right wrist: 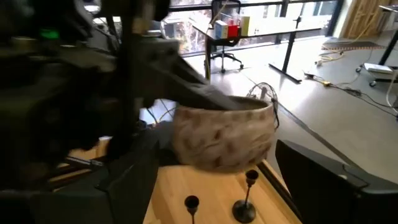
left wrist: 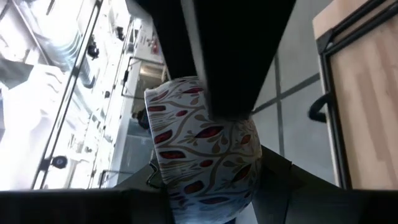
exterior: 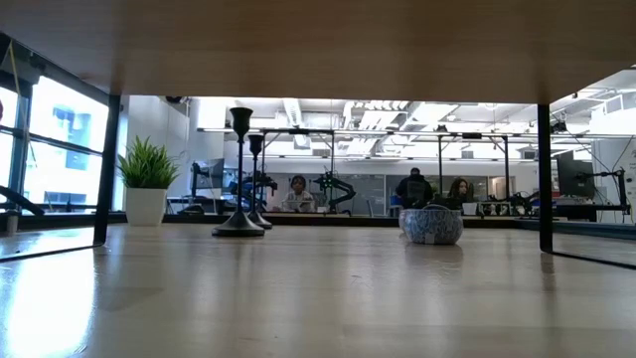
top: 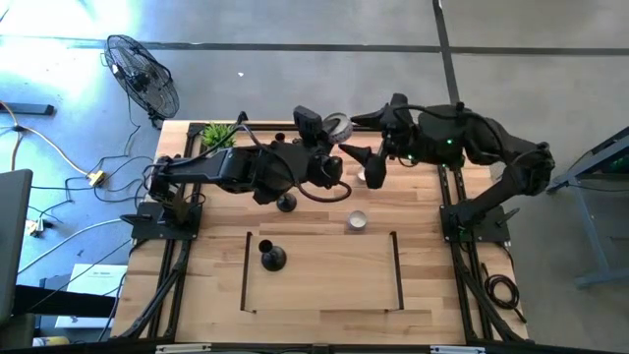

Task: Pick & Place candle stick holders
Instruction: Put the red scented candle on the shelf, then put the pink scented candle on the shelf

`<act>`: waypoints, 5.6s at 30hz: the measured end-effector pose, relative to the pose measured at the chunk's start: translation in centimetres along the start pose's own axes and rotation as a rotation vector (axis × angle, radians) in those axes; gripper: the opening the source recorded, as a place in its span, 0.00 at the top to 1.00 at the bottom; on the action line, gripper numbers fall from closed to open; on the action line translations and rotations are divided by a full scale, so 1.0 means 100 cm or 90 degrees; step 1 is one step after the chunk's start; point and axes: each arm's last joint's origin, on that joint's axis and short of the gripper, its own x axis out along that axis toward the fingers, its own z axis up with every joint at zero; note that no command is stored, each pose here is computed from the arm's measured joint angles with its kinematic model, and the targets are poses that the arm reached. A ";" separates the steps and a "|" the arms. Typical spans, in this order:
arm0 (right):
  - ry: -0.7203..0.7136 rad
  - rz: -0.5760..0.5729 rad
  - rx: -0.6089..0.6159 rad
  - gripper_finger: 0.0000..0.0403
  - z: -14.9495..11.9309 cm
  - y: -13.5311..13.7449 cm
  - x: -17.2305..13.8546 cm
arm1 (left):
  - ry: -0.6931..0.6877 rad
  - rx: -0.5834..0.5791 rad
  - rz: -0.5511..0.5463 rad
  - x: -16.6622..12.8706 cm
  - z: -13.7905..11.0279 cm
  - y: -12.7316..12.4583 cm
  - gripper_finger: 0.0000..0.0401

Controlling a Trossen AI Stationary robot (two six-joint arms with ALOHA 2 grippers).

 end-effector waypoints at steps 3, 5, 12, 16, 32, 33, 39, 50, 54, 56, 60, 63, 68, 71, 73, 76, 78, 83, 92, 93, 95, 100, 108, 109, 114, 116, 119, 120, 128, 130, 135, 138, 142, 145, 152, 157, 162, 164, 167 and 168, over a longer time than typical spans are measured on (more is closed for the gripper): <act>0.001 0.009 -0.005 0.22 0.001 -0.004 0.003 | -0.017 -0.003 -0.007 0.000 0.001 0.000 0.67; 0.002 0.017 -0.003 0.22 0.001 -0.007 0.004 | -0.024 -0.005 -0.010 0.000 0.001 0.000 0.67; 0.008 0.029 -0.026 0.22 0.002 -0.015 0.010 | -0.026 -0.005 -0.011 0.000 0.001 0.000 0.67; 0.006 0.029 -0.033 0.22 0.002 -0.016 0.010 | -0.028 -0.006 -0.011 0.000 0.001 0.000 0.67; -0.019 0.081 0.011 0.22 0.007 -0.013 0.010 | -0.031 -0.014 -0.010 -0.001 0.001 0.002 0.67; -0.020 0.086 0.015 0.22 0.007 -0.013 0.010 | -0.031 -0.014 -0.010 -0.001 0.001 0.002 0.67; -0.015 0.113 0.042 0.24 0.007 -0.015 0.015 | -0.029 -0.014 -0.011 -0.001 0.001 0.002 0.67; 0.010 0.124 0.039 0.31 0.002 -0.015 0.026 | -0.016 -0.010 -0.010 -0.001 0.000 0.000 0.67; 0.011 0.120 0.039 0.31 0.002 -0.015 0.027 | -0.015 -0.010 -0.010 0.000 0.000 0.000 0.67; 0.012 0.121 0.038 0.31 0.002 -0.015 0.027 | -0.014 -0.010 -0.010 0.000 0.000 0.000 0.67; 0.009 0.129 0.039 0.31 0.002 -0.014 0.028 | -0.013 -0.014 -0.004 0.000 0.001 0.000 0.57; 0.015 0.118 0.037 0.31 0.000 -0.013 0.031 | 0.000 0.005 -0.008 0.001 0.000 -0.003 0.47; 0.011 0.121 0.036 0.31 0.001 -0.014 0.029 | -0.008 -0.003 -0.006 0.001 0.001 -0.002 0.36; 0.010 0.118 0.036 0.31 0.002 -0.014 0.028 | -0.009 -0.010 -0.001 0.001 0.002 -0.001 0.34; 0.007 0.117 0.034 0.31 0.002 -0.014 0.027 | -0.004 -0.019 0.010 0.001 0.002 0.001 0.34; 0.002 0.114 0.033 0.31 0.004 -0.016 0.023 | 0.012 -0.018 0.037 0.000 0.003 0.005 0.33; 0.003 0.098 0.027 0.32 0.004 -0.018 0.019 | 0.028 -0.016 0.054 -0.002 0.005 0.007 0.33; -0.002 0.086 0.023 0.33 0.007 -0.023 0.003 | 0.018 -0.020 0.071 -0.008 0.006 0.015 0.33; -0.004 0.079 0.024 0.40 0.008 -0.027 -0.006 | 0.009 -0.011 0.079 -0.011 0.007 0.019 0.33; -0.003 0.084 0.022 0.43 0.008 -0.027 -0.007 | 0.009 -0.011 0.079 -0.011 0.007 0.019 0.33; -0.002 0.093 0.019 0.49 0.008 -0.026 -0.006 | -0.004 -0.017 0.078 -0.011 0.008 0.020 0.33; -0.024 0.098 -0.003 0.59 0.011 -0.025 -0.005 | -0.005 -0.016 0.076 -0.011 0.008 0.019 0.33; -0.035 0.125 -0.002 0.61 0.013 -0.024 -0.006 | -0.002 -0.020 0.077 -0.011 0.007 0.019 0.33; -0.035 0.126 -0.002 0.61 0.013 -0.024 -0.006 | -0.002 -0.020 0.077 -0.011 0.007 0.019 0.33; -0.025 0.126 -0.004 0.61 0.012 -0.024 -0.006 | 0.000 -0.019 0.077 -0.011 0.007 0.019 0.33; -0.016 0.124 -0.007 0.61 0.010 -0.024 -0.006 | 0.000 -0.019 0.077 -0.011 0.007 0.019 0.33; -0.003 0.123 -0.010 0.61 0.008 -0.025 -0.006 | 0.001 -0.019 0.077 -0.011 0.007 0.019 0.33; 0.000 0.123 -0.010 0.61 0.008 -0.025 -0.006 | 0.002 -0.019 0.077 -0.011 0.007 0.019 0.33; 0.013 0.122 -0.013 0.62 0.006 -0.026 -0.010 | 0.002 -0.017 0.077 -0.011 0.007 0.019 0.33; 0.016 0.121 -0.014 0.62 0.006 -0.027 -0.011 | 0.002 -0.017 0.076 -0.011 0.007 0.019 0.33; 0.019 0.121 -0.015 0.62 0.006 -0.028 -0.015 | 0.002 -0.016 0.076 -0.011 0.007 0.019 0.33; 0.019 0.121 -0.015 0.62 0.006 -0.029 -0.018 | 0.003 -0.010 0.073 -0.011 0.007 0.018 0.33; 0.021 0.117 -0.016 0.62 0.007 -0.032 -0.026 | 0.002 0.004 0.065 -0.011 0.007 0.016 0.33; 0.027 0.097 -0.018 0.62 0.006 -0.034 -0.030 | 0.006 0.033 0.051 -0.010 0.005 0.012 0.33; 0.045 0.086 -0.006 0.62 0.003 -0.038 -0.039 | 0.016 0.033 0.052 -0.010 0.005 0.011 0.33; 0.064 0.083 -0.004 0.62 0.001 -0.039 -0.040 | 0.016 -0.010 0.053 -0.010 0.005 0.011 0.33; 0.084 0.079 0.015 0.62 -0.002 -0.039 -0.040 | 0.018 -0.051 0.055 -0.010 0.005 0.011 0.33; 0.091 0.078 0.015 0.62 -0.003 -0.039 -0.040 | 0.019 -0.050 0.055 -0.010 0.005 0.011 0.33; 0.100 0.070 0.025 0.62 -0.005 -0.040 -0.040 | 0.019 -0.047 0.055 -0.010 0.005 0.011 0.33; 0.101 0.067 0.026 0.62 -0.005 -0.040 -0.040 | 0.019 -0.045 0.054 -0.010 0.005 0.011 0.33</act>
